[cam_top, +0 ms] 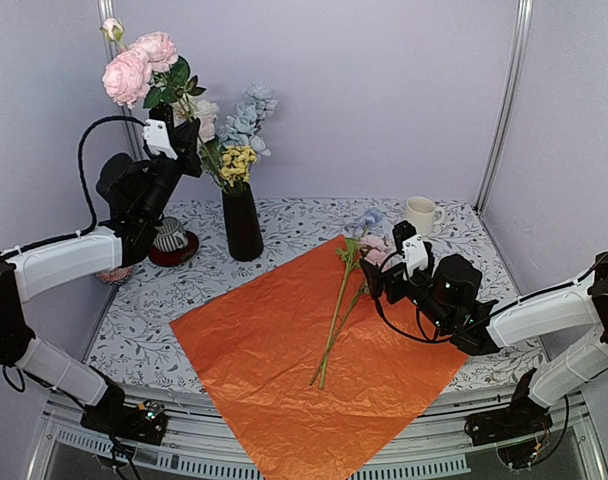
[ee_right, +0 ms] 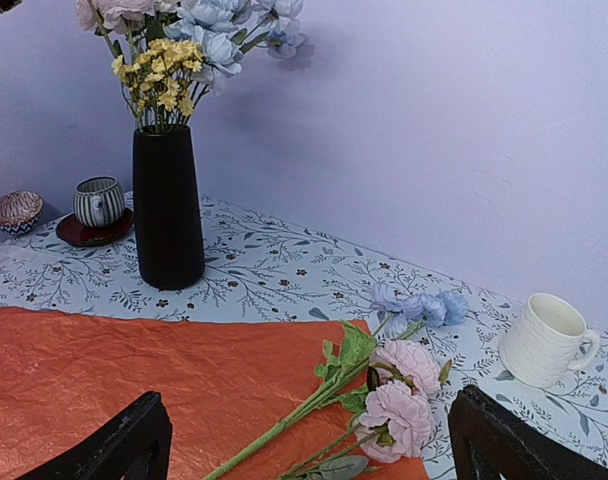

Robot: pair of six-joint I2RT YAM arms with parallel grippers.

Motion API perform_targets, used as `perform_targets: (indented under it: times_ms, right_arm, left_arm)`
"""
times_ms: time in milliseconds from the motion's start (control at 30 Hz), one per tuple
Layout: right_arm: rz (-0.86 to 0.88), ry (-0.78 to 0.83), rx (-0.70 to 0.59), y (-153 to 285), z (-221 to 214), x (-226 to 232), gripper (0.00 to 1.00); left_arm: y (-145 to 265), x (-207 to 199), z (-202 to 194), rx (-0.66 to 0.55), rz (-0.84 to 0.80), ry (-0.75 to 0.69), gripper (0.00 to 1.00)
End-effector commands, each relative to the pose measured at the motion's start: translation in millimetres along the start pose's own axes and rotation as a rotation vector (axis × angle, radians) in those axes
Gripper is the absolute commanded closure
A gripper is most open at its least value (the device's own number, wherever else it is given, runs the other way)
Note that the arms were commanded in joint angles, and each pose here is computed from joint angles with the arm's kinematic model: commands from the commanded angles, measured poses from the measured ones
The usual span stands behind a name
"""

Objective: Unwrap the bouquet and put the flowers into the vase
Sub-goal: Place the fake flower in the vase.

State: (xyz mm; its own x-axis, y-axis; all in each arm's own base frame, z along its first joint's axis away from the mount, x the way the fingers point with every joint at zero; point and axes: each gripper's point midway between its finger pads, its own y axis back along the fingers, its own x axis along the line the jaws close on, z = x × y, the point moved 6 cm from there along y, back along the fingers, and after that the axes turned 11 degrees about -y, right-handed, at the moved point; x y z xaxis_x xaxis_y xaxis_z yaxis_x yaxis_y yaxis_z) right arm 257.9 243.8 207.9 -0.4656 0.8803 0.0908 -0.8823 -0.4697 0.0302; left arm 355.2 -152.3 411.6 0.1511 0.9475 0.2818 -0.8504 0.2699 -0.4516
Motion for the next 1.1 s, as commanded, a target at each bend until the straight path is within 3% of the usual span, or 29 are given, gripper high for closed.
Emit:
perform_targets:
  times_ms: [0,400,867,1067]
  right_arm:
    - [0.012,0.000,-0.016,0,3,2,0.01]
    - [0.017,0.005,-0.006,-3,2,4,0.01]
    - [0.024,0.010,0.009,-6,-2,5,0.01]
    - [0.033,0.009,0.014,-6,-2,7,0.01]
  left_arm:
    - [-4,7,-7,-0.008,0.011,0.045,1.00]
    - [-17,-7,-46,0.123,-0.034,0.095,1.00]
    - [-27,-30,-125,0.419,-0.096,0.163,1.00]
    - [-26,-37,-148,0.491,-0.127,0.184,1.00]
